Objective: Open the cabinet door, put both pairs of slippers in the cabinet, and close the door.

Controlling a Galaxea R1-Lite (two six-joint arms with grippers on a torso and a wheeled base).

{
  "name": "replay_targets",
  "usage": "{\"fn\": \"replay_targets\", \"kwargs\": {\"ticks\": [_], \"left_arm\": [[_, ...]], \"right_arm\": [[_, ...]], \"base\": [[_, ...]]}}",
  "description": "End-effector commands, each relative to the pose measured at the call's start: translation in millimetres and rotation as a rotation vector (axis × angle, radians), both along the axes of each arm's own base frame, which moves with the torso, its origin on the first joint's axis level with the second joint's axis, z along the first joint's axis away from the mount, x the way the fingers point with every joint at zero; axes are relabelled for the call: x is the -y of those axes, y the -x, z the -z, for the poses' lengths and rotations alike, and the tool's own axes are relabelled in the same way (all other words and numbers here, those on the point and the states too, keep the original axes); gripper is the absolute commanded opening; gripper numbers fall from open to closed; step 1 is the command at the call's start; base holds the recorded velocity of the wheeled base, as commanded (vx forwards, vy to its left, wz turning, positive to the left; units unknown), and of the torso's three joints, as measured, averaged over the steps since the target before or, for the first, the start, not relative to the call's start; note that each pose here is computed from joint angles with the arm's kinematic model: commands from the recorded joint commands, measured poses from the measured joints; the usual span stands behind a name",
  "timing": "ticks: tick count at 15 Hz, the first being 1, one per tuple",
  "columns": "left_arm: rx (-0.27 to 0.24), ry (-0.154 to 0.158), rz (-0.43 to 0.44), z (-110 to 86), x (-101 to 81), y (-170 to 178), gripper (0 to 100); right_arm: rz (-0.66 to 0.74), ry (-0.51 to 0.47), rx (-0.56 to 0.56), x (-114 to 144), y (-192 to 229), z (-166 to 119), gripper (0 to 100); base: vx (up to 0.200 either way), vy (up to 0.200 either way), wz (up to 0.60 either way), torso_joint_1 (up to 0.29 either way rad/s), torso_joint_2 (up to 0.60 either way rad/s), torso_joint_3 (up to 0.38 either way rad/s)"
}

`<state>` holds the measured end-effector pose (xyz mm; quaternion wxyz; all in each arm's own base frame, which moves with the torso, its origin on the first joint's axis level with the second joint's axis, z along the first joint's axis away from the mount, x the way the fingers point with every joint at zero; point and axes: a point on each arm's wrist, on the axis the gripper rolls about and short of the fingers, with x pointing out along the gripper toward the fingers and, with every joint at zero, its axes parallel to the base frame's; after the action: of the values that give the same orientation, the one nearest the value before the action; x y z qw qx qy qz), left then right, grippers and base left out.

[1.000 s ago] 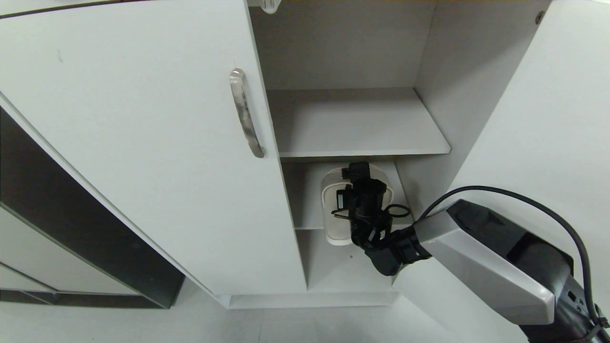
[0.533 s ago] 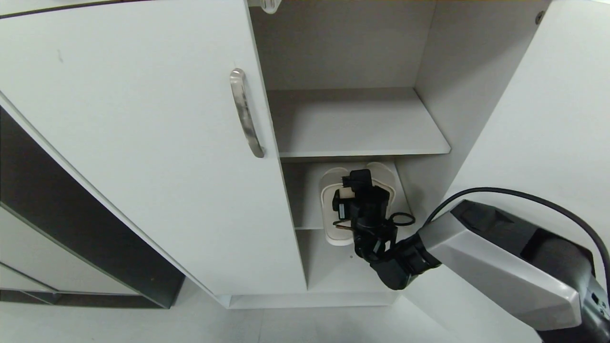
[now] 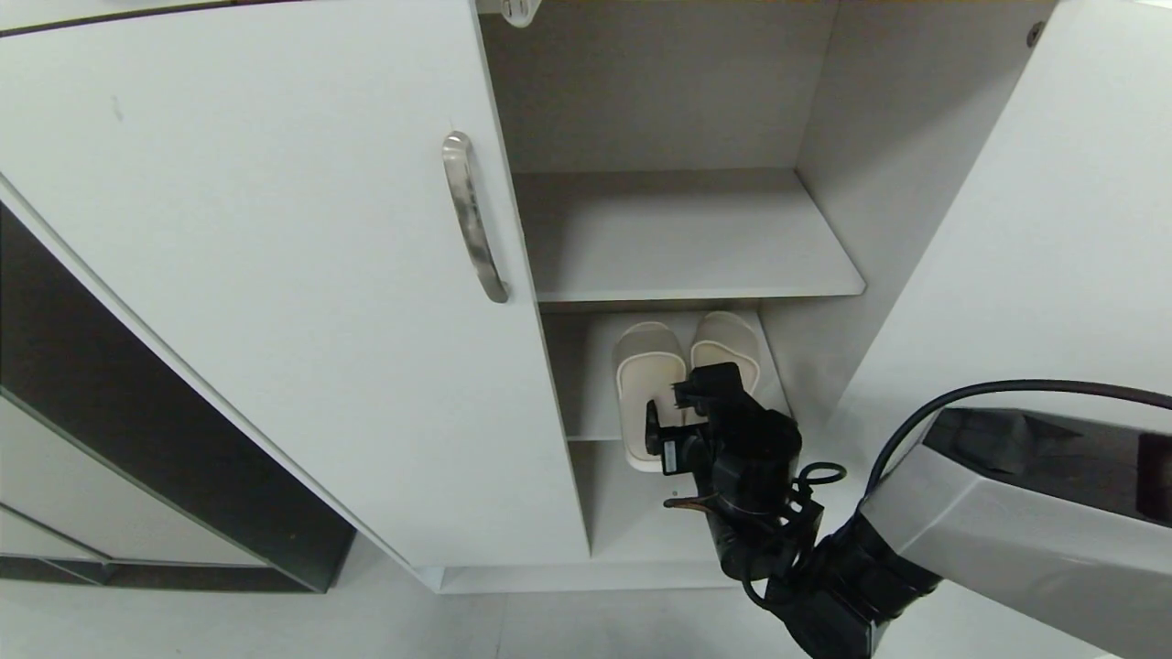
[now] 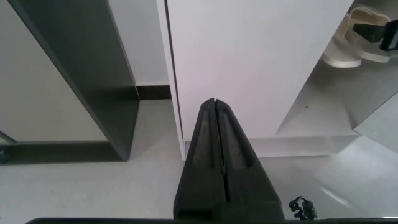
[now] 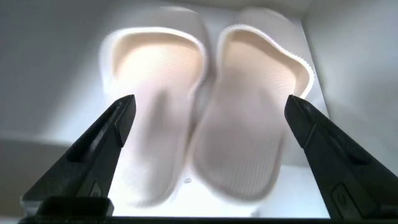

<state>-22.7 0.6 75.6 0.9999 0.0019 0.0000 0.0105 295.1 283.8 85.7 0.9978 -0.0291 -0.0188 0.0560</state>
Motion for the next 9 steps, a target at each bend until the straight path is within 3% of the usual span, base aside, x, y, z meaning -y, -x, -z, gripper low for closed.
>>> {"fn": "replay_targets", "kwargs": {"ticks": [1, 3, 9], "left_arm": [[0.0, -0.001, 0.0, 0.0, 0.0, 0.0, 0], [0.0, -0.001, 0.0, 0.0, 0.0, 0.0, 0], [-0.002, -0.001, 0.001, -0.1, 0.0, -0.1, 0]], "right_arm": [[-0.017, 0.003, -0.002, 1.4, 10.7, -6.0, 100], [-0.017, 0.007, -0.006, 3.1, 12.3, -5.8, 100], [-0.014, 0.008, -0.005, 3.8, 11.3, -6.1, 100]], "base": [[0.0, 0.0, 0.0, 0.0, 0.0, 0.0], [0.0, 0.0, 0.0, 0.0, 0.0, 0.0], [-0.2, 0.0, 0.0, 0.002, 0.0, 0.001]]}}
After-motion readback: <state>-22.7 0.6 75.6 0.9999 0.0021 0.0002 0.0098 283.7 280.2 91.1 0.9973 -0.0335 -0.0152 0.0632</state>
